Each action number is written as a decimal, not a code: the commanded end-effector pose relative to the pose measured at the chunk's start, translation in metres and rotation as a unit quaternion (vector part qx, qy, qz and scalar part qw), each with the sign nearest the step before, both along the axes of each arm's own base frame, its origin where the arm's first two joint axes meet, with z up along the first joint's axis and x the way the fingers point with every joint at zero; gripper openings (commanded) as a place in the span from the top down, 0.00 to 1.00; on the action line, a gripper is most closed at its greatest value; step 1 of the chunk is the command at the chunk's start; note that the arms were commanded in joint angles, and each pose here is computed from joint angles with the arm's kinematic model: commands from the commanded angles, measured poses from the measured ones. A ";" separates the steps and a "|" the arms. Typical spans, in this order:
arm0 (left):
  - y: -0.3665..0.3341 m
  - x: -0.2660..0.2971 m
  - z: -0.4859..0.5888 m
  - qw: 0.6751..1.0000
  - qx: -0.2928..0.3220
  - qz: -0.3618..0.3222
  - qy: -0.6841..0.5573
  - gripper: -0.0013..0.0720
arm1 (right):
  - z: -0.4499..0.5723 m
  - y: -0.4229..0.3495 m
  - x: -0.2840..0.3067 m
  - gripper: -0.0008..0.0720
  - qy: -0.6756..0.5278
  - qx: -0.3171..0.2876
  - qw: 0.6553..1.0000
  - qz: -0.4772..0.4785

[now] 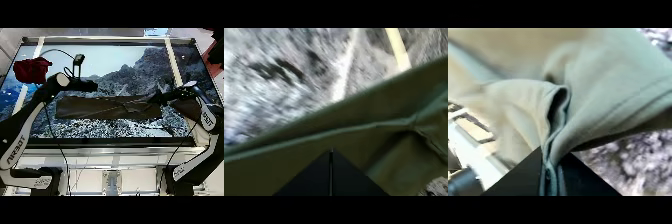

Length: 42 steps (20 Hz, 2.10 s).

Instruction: Fold the shirts.

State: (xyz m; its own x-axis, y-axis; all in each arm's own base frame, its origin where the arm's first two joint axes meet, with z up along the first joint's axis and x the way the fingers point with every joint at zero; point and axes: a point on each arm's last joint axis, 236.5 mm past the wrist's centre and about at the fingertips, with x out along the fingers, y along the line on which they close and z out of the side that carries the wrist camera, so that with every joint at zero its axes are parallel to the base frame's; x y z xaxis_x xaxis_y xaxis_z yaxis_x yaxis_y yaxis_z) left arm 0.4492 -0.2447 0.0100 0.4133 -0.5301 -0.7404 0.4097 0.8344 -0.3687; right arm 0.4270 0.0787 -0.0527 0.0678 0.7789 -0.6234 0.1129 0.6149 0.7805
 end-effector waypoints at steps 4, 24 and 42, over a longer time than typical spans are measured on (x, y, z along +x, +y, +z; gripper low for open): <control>-0.075 -0.065 -0.082 0.989 0.000 -0.048 0.137 0.97 | 0.065 0.026 -0.018 0.95 -0.011 -0.013 0.998 0.056; 0.182 -0.001 0.056 0.959 0.264 0.107 -0.004 0.97 | 0.179 0.304 -0.021 0.96 -0.209 -0.034 0.969 0.124; 0.233 -0.014 0.067 0.957 0.230 0.174 0.033 0.97 | 0.087 0.260 0.056 0.25 -0.187 -0.119 0.974 0.038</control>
State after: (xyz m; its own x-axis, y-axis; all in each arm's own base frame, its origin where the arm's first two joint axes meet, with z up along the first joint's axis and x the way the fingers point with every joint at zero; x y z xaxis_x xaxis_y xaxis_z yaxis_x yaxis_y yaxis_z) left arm 0.4336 -0.0120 0.0762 0.4436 0.0207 -0.8960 0.0701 0.9959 0.0577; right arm 0.4684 0.4335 0.0830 0.3174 0.8006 -0.5082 -0.3366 0.5961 0.7289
